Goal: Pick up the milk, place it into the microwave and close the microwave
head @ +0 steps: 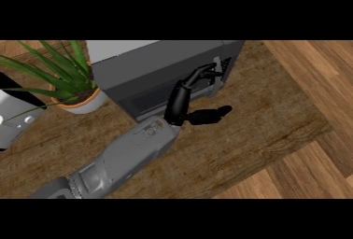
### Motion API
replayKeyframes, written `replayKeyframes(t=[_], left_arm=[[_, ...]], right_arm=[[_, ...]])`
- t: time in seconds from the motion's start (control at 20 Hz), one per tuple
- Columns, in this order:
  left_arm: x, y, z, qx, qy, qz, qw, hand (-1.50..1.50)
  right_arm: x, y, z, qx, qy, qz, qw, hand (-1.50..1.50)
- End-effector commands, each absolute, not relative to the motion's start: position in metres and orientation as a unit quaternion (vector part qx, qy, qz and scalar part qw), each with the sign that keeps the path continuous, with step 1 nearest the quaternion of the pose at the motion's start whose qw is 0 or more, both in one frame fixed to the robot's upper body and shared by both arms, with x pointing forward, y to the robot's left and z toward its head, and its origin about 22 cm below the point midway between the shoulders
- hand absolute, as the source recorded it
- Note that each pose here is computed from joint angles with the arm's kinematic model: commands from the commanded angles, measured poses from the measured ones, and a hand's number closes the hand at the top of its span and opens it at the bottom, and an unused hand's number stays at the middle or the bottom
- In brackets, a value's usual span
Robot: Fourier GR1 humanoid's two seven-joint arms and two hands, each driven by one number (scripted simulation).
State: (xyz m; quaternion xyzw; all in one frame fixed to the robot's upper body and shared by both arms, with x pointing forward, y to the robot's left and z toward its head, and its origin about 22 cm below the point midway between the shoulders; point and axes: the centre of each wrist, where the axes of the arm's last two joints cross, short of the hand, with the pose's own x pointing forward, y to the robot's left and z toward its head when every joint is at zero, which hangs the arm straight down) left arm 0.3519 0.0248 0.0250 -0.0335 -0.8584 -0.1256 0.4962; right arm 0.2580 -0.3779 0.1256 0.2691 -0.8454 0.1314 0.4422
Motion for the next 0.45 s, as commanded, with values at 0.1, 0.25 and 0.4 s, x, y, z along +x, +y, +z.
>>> replayKeyframes(t=[0.1,0.25,0.4], left_arm=[[0.3857,0.0622,0.0203,0.121,-0.826,-0.149,0.53,-1.5],[0.3859,0.0595,0.0196,0.129,-0.82,-0.149,0.538,-1.5],[0.3879,0.0576,0.0223,0.13,-0.817,-0.153,0.54,-1.5]], right_arm=[[0.2559,-0.3817,0.1289,0.267,-0.845,0.131,0.445,-1.5],[0.2541,-0.3857,0.1279,0.258,-0.845,0.125,0.451,-1.5],[0.2533,-0.3877,0.1315,0.256,-0.848,0.124,0.446,-1.5]])
